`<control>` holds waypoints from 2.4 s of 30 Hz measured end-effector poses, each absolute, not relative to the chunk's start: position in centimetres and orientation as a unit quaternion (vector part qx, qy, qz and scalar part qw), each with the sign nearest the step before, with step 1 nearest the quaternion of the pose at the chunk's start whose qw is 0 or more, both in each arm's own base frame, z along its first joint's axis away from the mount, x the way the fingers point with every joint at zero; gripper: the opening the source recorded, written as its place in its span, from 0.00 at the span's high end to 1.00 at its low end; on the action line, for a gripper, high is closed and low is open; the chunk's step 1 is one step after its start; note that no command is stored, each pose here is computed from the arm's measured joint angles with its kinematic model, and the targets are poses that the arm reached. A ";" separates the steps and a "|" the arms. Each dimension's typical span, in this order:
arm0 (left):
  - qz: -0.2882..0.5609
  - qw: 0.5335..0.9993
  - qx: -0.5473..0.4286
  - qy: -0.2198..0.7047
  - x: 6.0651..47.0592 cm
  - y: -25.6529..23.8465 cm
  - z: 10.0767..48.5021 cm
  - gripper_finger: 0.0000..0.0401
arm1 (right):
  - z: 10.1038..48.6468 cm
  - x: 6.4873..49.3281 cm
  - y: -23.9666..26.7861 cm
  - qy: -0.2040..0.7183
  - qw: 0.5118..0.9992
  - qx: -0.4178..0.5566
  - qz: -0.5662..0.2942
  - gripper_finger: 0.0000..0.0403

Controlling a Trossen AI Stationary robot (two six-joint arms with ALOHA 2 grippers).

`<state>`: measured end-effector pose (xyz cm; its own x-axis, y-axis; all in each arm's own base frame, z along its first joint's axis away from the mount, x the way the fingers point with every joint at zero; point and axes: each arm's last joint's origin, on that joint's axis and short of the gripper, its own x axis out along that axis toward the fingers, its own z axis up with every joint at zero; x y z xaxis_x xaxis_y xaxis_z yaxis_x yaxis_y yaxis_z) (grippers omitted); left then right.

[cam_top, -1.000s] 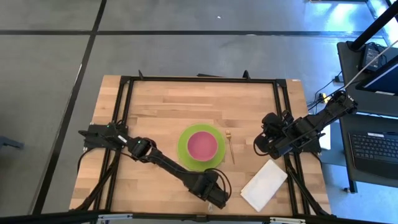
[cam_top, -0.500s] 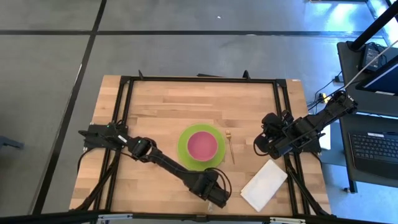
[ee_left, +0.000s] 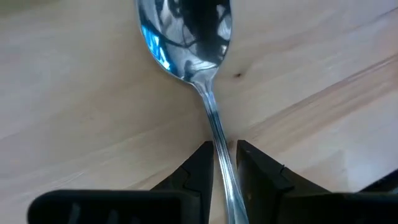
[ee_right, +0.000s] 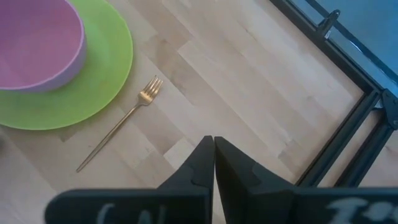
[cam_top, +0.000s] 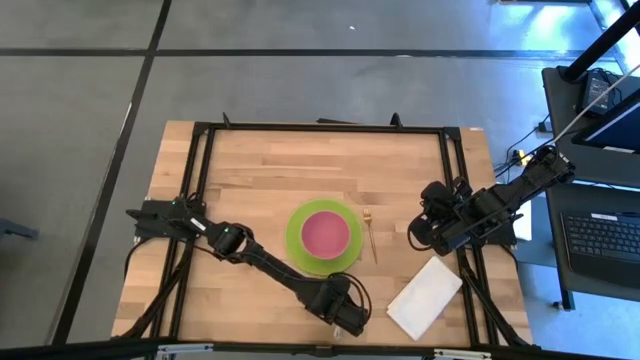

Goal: Set table place
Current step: Put the spoon into the pink bowl

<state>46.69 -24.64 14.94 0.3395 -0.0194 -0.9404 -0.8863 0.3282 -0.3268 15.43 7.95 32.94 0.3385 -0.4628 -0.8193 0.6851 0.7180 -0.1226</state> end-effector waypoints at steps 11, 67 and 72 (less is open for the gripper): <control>0.346 0.651 -0.472 0.483 46.7 -23.9 13.4 0.93 | 32.9 15.4 7.9 0.454 0.809 0.120 -0.353 0.96; 0.048 0.524 -0.405 0.748 40.6 2.2 23.6 1.00 | 33.1 15.7 7.4 0.419 0.822 0.094 -0.374 0.96; 0.055 0.506 -0.400 0.763 40.1 1.9 21.9 1.00 | 33.1 15.7 7.4 0.416 0.823 0.092 -0.375 0.96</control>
<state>40.14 1.85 21.88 -0.1688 -0.5544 -0.8149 -0.6649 0.6744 -0.3211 15.74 7.43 33.13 0.3725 -0.5400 -0.7547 0.6935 0.7024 -0.1603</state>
